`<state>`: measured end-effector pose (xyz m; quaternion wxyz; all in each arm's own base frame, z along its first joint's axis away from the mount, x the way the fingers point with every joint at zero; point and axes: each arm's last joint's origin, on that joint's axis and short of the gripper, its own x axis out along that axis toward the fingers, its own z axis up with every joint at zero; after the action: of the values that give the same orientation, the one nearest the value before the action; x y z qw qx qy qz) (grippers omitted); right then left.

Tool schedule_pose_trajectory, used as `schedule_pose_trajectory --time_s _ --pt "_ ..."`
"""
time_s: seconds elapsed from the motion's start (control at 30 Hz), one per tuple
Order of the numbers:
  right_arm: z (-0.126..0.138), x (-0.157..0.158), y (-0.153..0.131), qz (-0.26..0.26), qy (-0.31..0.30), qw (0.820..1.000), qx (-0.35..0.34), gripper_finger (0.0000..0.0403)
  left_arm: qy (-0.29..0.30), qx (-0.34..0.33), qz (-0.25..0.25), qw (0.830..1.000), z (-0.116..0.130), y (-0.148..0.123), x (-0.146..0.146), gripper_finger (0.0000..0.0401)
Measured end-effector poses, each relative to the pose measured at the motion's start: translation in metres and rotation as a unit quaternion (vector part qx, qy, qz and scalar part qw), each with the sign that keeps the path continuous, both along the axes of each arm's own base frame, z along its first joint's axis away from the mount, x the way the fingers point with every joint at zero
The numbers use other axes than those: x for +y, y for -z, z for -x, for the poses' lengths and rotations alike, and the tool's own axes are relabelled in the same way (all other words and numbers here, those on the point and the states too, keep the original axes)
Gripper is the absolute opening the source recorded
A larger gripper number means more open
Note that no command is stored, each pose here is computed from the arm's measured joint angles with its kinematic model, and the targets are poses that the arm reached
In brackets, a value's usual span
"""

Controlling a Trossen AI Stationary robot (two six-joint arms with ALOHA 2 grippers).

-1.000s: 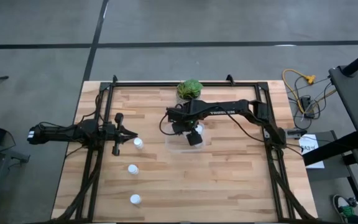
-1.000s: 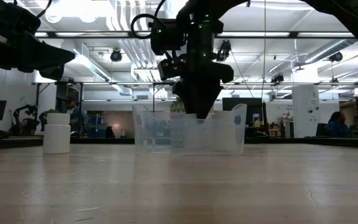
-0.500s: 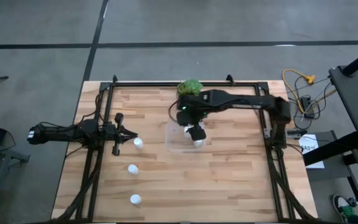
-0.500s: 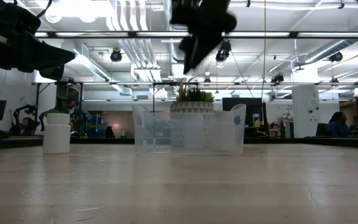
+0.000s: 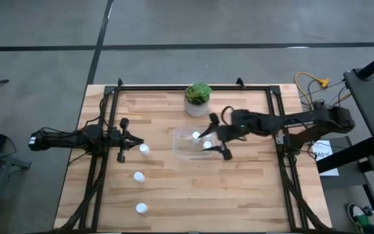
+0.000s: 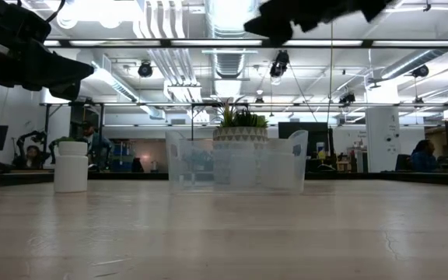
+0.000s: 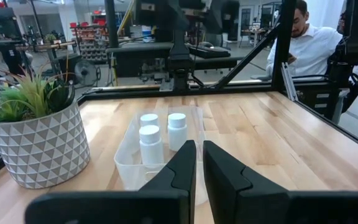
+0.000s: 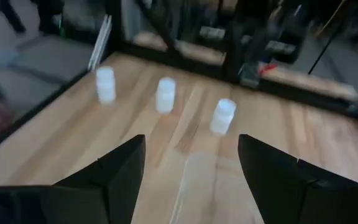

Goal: Pick and place pill bottles into a basket
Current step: Put the white medicine bottle into the transparent bin

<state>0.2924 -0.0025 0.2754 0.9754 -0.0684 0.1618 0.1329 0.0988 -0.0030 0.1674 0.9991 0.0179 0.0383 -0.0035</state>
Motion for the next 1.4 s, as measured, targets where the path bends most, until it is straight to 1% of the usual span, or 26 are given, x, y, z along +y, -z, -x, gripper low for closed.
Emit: schedule_pose_trajectory --time_s 0.1,0.17,0.3,0.37,0.43,0.53,0.6,0.73,0.83,0.9,1.07,1.13,1.2,1.33,1.4 --pt "0.024 0.0 0.012 -0.007 0.009 0.997 -0.08 0.0246 0.0 0.0 0.0 1.0 0.0 0.0 0.0 0.0012" --pt "0.042 0.001 0.019 -0.016 0.011 0.99 -0.139 0.0246 0.0 0.0 0.0 1.0 0.0 0.0 0.0 0.0012" --pt "0.076 0.002 0.029 -0.017 0.011 0.965 -0.262 0.0246 0.0 0.0 0.0 1.0 0.0 0.0 0.0 0.0012" --pt "0.092 0.002 0.031 -0.011 0.015 0.951 -0.309 0.0246 0.0 0.0 0.0 1.0 0.0 0.0 0.0 0.0012" --pt "0.106 0.002 0.034 -0.007 0.018 0.942 -0.335 0.0246 0.0 0.0 0.0 1.0 0.0 0.0 0.0 0.0012" --pt "0.124 -0.001 0.041 -0.01 0.033 0.936 -0.351 0.0246 0.0 0.0 0.0 1.0 0.0 0.0 0.0 0.0012" --pt "0.135 -0.003 0.046 -0.018 0.048 0.933 -0.356 0.0246 0.0 0.0 0.0 1.0 0.0 0.0 0.0 0.0012" --pt "0.153 -0.007 0.056 -0.029 0.069 0.937 -0.342 0.0245 0.0 0.0 0.0 1.0 0.0 0.0 0.0 0.0012" --pt "0.161 -0.01 0.062 -0.039 0.085 0.949 -0.3 0.0238 0.0 0.0 0.0 1.0 0.0 0.0 0.0 0.0012" --pt "0.165 -0.011 0.066 -0.043 0.094 0.961 -0.257 0.0232 0.0 0.0 0.0 1.0 0.0 0.0 0.0 0.0012" --pt "0.176 -0.009 0.066 -0.053 0.099 0.971 -0.211 0.0207 0.0 0.0 0.0 1.0 0.0 0.0 0.0 0.0012" --pt "0.179 -0.009 0.068 -0.059 0.101 0.973 -0.201 0.0188 0.0 0.0 0.0 1.0 0.0 0.0 0.0 0.0012" --pt "0.182 -0.009 0.069 -0.053 0.101 0.974 -0.197 0.0162 0.0 0.0 0.0 1.0 0.0 0.0 0.0 0.0012" --pt "0.185 -0.008 0.076 -0.031 0.099 0.979 -0.174 0.0093 0.0 0.0 0.0 1.0 0.0 0.0 0.0 0.0012" --pt "0.187 -0.008 0.077 -0.027 0.098 0.979 -0.176 0.0055 0.0 0.0 0.0 1.0 0.0 0.0 0.0 0.0012"
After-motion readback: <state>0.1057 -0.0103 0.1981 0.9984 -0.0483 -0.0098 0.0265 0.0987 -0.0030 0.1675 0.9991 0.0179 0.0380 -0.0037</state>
